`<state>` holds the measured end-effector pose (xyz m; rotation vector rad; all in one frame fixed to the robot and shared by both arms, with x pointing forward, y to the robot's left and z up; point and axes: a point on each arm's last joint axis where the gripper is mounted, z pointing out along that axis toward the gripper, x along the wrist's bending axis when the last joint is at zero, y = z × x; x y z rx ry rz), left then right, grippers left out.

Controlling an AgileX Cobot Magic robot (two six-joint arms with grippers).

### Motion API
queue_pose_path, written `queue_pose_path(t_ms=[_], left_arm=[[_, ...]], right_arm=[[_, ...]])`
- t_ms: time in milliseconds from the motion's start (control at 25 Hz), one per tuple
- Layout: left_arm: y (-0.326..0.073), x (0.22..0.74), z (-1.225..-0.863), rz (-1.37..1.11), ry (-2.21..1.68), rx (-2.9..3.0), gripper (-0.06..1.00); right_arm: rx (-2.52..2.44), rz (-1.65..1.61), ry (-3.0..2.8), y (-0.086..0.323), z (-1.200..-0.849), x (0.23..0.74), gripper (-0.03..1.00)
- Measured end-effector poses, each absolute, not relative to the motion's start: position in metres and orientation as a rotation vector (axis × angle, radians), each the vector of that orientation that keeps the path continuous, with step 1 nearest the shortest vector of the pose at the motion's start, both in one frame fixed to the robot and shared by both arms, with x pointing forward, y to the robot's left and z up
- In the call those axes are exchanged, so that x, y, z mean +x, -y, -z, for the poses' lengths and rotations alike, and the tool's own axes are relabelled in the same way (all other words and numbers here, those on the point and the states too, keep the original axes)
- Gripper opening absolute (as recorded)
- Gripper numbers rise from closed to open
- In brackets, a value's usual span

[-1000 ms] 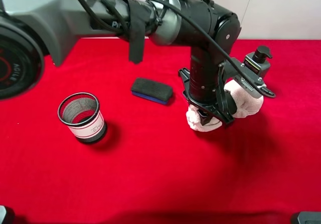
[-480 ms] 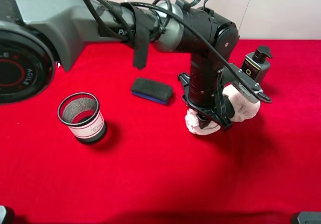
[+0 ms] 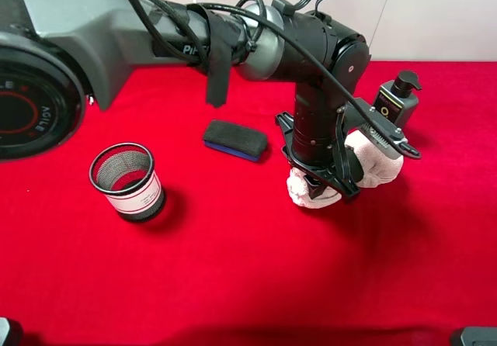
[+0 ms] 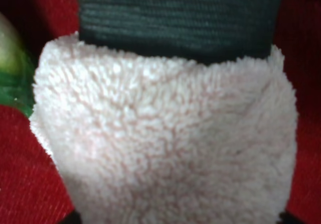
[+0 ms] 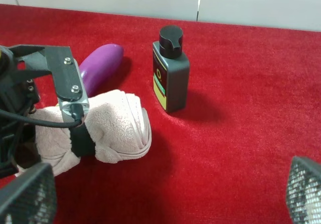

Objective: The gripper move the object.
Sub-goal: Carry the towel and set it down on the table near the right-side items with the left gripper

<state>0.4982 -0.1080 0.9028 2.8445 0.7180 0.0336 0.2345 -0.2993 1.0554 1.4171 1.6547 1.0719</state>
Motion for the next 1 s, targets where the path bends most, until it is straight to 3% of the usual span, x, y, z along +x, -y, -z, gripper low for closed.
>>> queue_pose_path(t_ms=[280,520,760,1000], left_arm=[[0.108,0.498,-0.903,-0.034,-0.718,2.845,0.39],[0.108,0.498,-0.903,-0.032,-0.720,2.845,0.58],[0.106,0.497,-0.904,-0.021,-0.724,2.864,0.68],[0.104,0.495,-0.937,-0.048,-0.708,2.812,0.80]], right_arm=[[1.417,-1.072,-1.655,0.299,-1.055,0.235,0.69],[1.417,-1.072,-1.655,0.299,-1.055,0.235,0.69],[1.417,-1.072,-1.655,0.299,-1.055,0.235,0.69],[1.417,-1.072,-1.655,0.299,-1.055,0.235,0.69]])
